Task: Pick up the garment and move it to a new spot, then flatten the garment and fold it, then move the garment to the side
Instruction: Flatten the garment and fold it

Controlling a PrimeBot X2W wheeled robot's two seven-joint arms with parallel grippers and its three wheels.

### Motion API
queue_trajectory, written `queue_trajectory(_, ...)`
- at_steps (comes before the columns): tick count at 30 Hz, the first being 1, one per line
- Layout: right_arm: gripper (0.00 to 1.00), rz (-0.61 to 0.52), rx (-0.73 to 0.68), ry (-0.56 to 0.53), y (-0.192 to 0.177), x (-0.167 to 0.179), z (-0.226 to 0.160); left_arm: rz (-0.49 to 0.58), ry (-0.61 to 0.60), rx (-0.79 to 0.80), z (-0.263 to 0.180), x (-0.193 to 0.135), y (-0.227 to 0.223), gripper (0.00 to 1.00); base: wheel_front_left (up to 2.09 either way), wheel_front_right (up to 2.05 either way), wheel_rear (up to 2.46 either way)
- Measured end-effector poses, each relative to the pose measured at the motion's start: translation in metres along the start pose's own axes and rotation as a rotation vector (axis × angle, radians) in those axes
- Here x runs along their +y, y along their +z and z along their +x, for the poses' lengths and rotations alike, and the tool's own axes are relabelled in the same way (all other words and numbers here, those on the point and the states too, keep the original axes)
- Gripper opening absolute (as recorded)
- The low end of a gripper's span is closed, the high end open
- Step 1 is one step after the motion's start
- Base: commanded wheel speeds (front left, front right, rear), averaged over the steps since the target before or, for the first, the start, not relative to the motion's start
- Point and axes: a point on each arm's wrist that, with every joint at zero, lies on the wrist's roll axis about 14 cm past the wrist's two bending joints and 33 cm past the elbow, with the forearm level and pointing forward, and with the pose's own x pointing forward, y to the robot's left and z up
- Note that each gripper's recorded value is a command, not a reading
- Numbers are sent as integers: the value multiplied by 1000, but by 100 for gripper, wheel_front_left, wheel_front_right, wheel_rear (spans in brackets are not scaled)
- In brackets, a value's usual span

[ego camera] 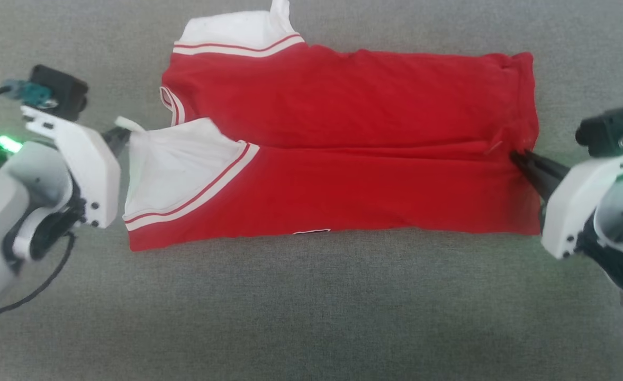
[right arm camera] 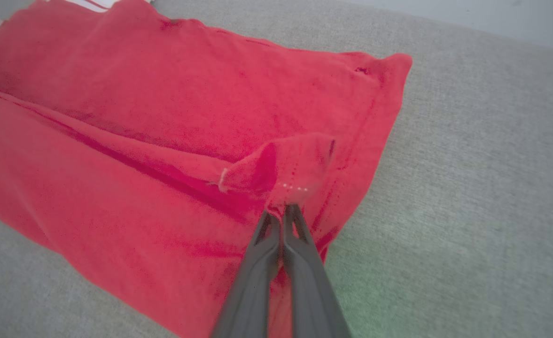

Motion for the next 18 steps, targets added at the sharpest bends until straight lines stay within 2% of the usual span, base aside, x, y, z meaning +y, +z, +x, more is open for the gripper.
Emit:
queue_trajectory(12,0,38,119,4,-25,-8,36,-108,-48,187,40,-4,-55,0,0,0,0)
queue_trajectory(13,0,36,125,6,-26,-7,37,-120,-49,192,41,-4,-56,9,0,0,0)
queue_trajectory(14,3,39,124,8,-24,-7,37,-127,-48,193,41,-3,-55,27,0,0,0)
queue_trajectory(15,17,41,120,9,-22,-7,38,-135,-47,190,42,-2,-54,45,0,0,0)
queue_trajectory(16,17,41,119,9,-21,-7,38,-147,-43,185,42,-2,-52,45,0,0,0)
queue_trajectory(17,38,36,116,9,-19,-7,38,-159,-42,183,42,-1,-51,77,0,0,0)
queue_trajectory(18,81,33,109,7,-17,-8,37,-165,-38,180,41,0,-50,100,0,0,0)
